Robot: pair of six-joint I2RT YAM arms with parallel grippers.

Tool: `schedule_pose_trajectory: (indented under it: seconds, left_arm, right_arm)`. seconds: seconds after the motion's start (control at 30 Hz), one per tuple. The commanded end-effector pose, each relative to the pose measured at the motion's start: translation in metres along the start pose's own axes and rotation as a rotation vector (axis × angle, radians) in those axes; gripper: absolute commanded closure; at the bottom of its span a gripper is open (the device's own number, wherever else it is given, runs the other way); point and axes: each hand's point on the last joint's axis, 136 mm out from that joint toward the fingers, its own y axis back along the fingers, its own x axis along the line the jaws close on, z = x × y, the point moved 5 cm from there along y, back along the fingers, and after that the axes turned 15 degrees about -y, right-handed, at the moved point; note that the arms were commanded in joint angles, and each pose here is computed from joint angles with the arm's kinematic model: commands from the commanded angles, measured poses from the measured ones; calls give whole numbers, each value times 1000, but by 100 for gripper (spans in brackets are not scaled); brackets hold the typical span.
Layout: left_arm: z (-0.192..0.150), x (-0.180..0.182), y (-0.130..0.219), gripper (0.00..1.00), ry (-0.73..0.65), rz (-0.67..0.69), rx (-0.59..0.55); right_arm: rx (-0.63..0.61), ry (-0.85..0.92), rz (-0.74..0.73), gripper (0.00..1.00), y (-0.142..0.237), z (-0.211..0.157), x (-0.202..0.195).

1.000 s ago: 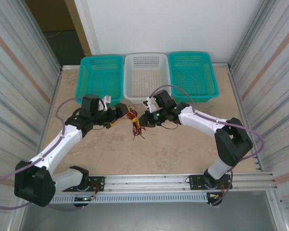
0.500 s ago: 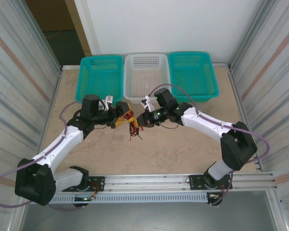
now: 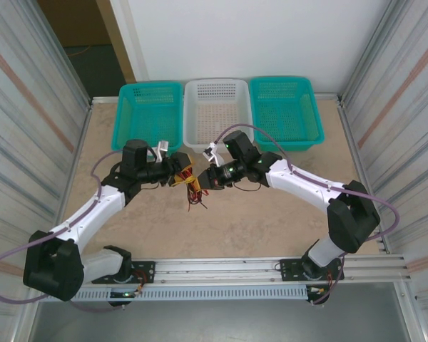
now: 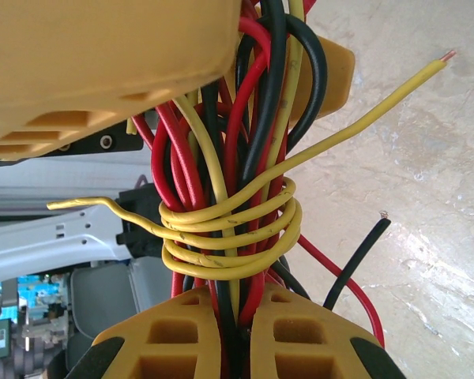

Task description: Untangle the cables

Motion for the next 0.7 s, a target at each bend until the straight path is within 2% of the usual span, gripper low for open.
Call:
schedule_pose_trajectory:
  seconds: [0.0,0.17,0.3,0.33,0.4,0.5,0.6,0.67]
  left_arm:
    - [-3,-1,-2,46,-9,-19,28]
    - [-7,3,-4,61,2,-20,32]
    - [-4,-2,-3,82,-16,-33,30]
    - [-3,-3,-2,87,-19,-31,27]
    - [-1,-5,-1,95,-27,-22,24]
    - [3,-9,5,100,-41,17,5]
    - [5,-8,12,100,-43,97,-13]
    - [5,-4,16,100,-25,155,-16]
  right_arm:
    - [4,54,54,99,7,-1,25]
    - [4,51,52,97,6,0,25]
    - [-7,53,38,91,7,1,25]
    - [-16,54,31,85,8,1,25]
    - [-60,64,-18,64,15,3,24]
    - [-230,60,-222,42,37,12,14]
    - [-488,38,-450,28,74,19,7]
    - [-603,12,-502,25,92,19,4]
